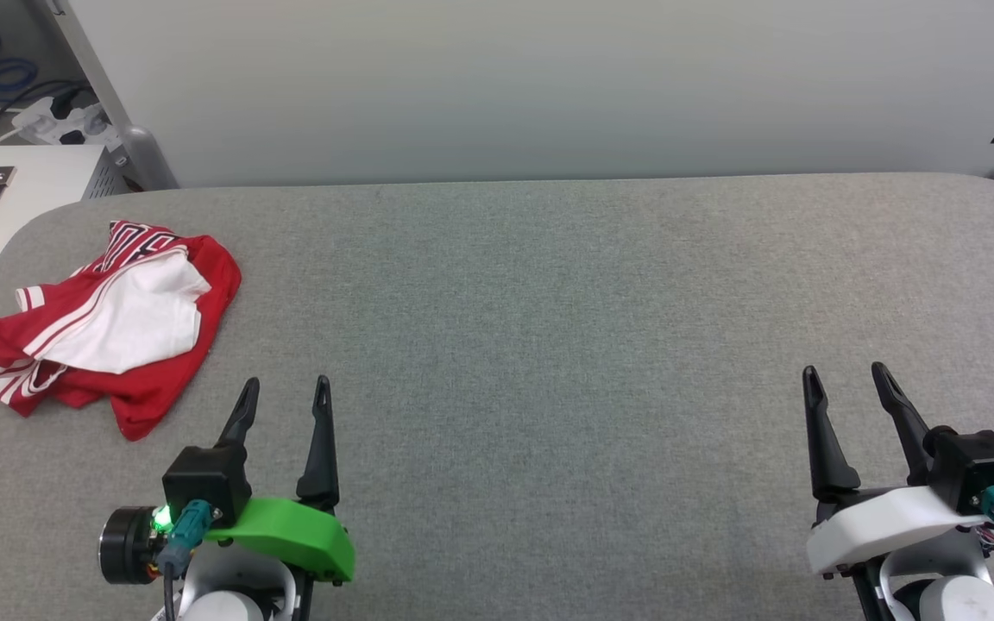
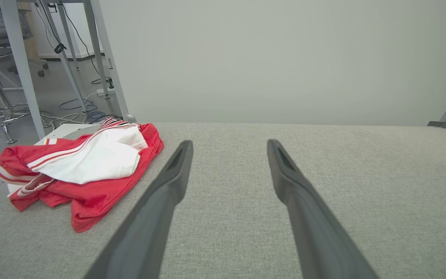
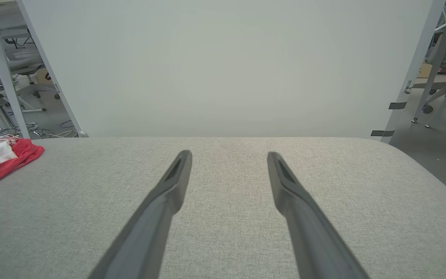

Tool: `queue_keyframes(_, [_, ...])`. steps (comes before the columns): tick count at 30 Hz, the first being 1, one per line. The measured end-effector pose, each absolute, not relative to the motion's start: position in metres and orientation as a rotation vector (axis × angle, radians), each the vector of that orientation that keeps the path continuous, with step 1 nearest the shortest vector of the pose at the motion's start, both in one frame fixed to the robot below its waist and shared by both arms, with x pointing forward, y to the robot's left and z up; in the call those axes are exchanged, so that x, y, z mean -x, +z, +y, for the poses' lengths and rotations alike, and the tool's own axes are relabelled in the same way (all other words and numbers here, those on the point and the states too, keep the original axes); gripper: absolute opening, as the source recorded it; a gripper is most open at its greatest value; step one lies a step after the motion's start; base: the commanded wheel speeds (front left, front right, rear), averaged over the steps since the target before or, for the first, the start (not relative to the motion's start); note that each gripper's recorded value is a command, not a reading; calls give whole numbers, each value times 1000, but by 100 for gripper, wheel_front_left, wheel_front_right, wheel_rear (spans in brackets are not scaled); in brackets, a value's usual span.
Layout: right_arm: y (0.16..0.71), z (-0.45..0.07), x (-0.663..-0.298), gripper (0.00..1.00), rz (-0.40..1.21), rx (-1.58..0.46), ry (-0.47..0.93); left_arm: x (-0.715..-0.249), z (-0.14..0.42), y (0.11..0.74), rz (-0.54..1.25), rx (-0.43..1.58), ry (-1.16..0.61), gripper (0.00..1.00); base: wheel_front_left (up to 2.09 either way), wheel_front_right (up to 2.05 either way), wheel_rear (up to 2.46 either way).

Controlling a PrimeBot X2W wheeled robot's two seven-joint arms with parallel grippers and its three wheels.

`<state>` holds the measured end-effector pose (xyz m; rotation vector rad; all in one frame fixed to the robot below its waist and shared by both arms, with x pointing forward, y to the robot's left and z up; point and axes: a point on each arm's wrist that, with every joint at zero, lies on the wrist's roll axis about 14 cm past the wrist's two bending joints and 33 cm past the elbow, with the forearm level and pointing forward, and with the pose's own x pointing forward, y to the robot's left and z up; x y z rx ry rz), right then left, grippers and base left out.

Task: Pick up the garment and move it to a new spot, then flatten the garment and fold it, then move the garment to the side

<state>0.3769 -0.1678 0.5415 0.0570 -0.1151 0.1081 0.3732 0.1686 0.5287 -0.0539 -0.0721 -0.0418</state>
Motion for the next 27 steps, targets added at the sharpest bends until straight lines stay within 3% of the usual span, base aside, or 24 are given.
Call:
queue_keyframes(15, [538, -163, -381, 100, -124, -71, 120, -371, 171, 521, -68, 89, -31, 100, 0, 0, 0])
queue_keyframes(27, [534, -118, -392, 100, -122, -99, 249, -354, 200, 518, -73, 100, 62, 100, 0, 0, 0])
